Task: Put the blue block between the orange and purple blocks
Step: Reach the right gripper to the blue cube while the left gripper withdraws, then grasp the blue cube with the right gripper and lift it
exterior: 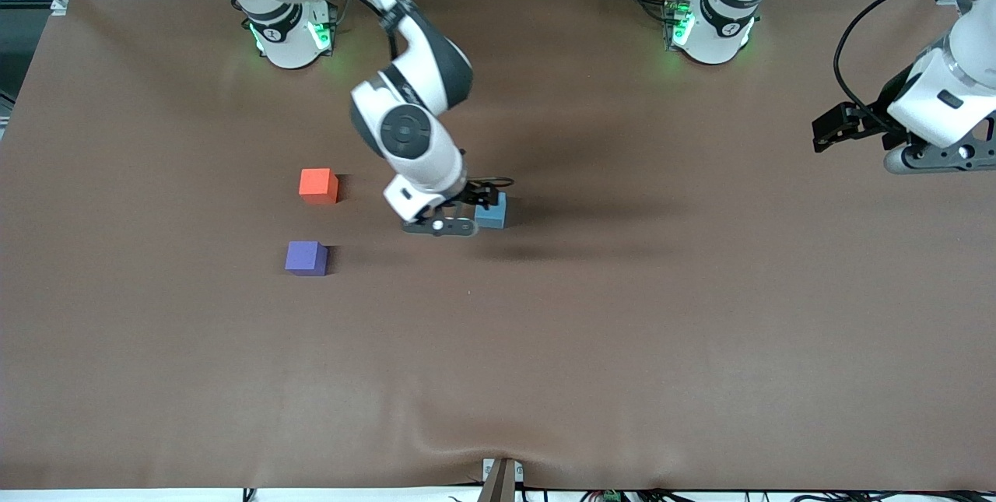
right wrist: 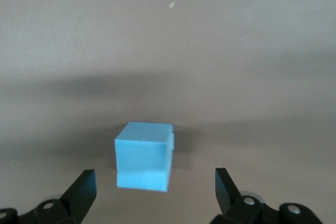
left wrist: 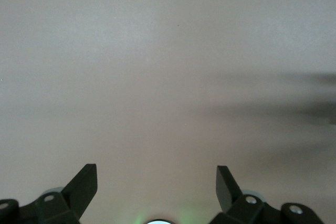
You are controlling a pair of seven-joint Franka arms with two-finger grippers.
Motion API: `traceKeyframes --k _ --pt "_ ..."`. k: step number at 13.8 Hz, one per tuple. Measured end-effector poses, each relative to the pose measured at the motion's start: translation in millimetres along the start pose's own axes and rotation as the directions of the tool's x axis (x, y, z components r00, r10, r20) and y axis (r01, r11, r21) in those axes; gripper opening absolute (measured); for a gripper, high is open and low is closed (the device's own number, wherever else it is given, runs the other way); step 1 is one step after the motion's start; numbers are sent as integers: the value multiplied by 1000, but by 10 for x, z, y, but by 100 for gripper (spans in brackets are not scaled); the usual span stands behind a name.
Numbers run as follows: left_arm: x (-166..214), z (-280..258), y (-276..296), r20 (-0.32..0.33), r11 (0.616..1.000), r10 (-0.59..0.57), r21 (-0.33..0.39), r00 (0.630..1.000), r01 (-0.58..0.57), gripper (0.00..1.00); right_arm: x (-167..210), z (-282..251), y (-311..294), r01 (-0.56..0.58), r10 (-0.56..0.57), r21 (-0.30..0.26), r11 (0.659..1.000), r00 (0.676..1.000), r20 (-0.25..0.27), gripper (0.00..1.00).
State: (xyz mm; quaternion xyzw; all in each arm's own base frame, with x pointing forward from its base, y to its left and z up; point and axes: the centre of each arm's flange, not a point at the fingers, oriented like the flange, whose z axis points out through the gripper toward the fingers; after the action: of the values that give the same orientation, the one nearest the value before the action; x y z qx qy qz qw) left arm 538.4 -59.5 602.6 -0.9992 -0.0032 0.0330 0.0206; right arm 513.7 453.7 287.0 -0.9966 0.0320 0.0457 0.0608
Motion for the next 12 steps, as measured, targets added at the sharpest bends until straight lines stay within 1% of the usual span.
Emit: traceKeyframes --k 2,5,8,10,12 --pt "-30 -51 10 -6 1000 2 0 1000 -2 100 -73 269 -94 8 -8 -9 1000 1000 -1 100" --pt "-79 -150 8 8 1000 2 -5 1000 -2 100 -103 408 -124 10 -11 -38 999 1000 -20 100" --pt "-122 -216 -6 25 999 30 -12 999 -30 100 -163 516 -221 -19 18 -23 1000 999 -46 100" --pt "-136 -295 -46 17 996 83 -14 996 -83 100 -229 612 -274 -16 15 -26 1000 999 -43 100" --pt "-137 -350 -91 7 996 92 -15 996 -92 100 -267 678 -296 -11 10 -34 999 999 -41 100"
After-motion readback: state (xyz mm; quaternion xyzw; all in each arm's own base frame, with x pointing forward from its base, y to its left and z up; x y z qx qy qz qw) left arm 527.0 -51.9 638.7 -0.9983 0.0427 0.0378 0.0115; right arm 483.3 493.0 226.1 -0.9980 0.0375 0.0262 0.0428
